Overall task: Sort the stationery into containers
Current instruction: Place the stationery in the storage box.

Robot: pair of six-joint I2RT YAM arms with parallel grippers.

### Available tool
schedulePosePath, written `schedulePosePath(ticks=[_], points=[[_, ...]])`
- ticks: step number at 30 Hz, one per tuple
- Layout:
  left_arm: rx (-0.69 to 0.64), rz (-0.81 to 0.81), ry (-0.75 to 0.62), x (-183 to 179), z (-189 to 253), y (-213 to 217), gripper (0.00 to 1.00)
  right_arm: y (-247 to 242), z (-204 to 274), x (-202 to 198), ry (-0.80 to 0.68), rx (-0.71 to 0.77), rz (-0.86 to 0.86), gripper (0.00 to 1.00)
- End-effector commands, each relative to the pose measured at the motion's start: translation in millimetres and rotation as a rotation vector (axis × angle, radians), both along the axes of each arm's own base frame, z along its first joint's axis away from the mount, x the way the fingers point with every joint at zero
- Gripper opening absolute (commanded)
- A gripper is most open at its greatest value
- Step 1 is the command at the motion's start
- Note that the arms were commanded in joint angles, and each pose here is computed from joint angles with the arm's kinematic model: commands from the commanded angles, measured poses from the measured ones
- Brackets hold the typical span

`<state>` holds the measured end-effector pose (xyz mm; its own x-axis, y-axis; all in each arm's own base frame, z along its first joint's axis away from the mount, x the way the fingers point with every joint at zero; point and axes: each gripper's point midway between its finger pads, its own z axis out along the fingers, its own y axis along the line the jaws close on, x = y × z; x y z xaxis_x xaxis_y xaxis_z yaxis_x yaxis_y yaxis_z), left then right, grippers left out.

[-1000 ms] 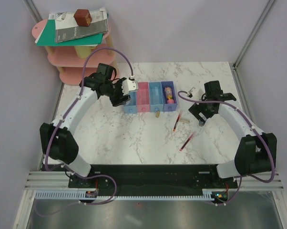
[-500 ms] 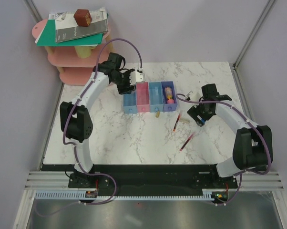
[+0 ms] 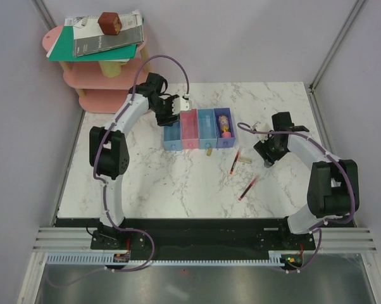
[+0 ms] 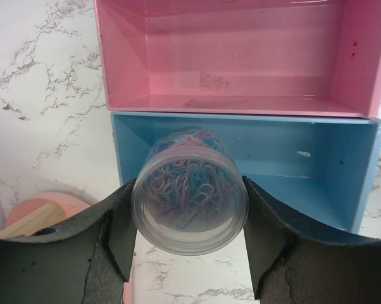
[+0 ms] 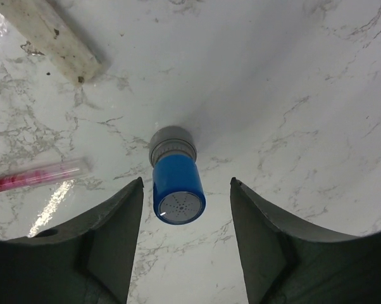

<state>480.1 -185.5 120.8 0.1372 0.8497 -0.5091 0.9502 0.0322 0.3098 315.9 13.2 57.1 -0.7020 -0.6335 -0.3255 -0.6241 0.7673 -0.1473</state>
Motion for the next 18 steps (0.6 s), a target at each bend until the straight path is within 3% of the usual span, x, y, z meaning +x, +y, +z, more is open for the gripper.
schedulePosePath(ticks=[1, 3, 5, 8, 10, 14, 18], points=[[0.003, -0.043, -0.091, 21, 16, -2, 0.02, 2, -2, 10, -0.011, 0.042, 0.001, 0.61], [0.008, -0.044, -0.096, 25, 14, -2, 0.02, 4, -2, 12, -0.01, 0.051, 0.004, 0.53], [0.009, -0.045, -0.102, 29, 12, -3, 0.02, 4, -2, 13, -0.011, 0.053, 0.004, 0.37], [0.016, -0.046, -0.108, 34, 8, -2, 0.03, 4, -3, 15, -0.01, 0.052, 0.005, 0.22], [0.023, -0.051, -0.114, 38, 2, -3, 0.14, 4, -3, 16, -0.009, 0.049, 0.005, 0.19], [0.045, -0.055, -0.139, 49, -3, -1, 0.24, 3, 0, 17, -0.014, 0.043, 0.0, 0.14], [0.076, -0.071, -0.151, 54, -11, 2, 0.47, 4, 7, 18, -0.022, 0.048, 0.0, 0.14]])
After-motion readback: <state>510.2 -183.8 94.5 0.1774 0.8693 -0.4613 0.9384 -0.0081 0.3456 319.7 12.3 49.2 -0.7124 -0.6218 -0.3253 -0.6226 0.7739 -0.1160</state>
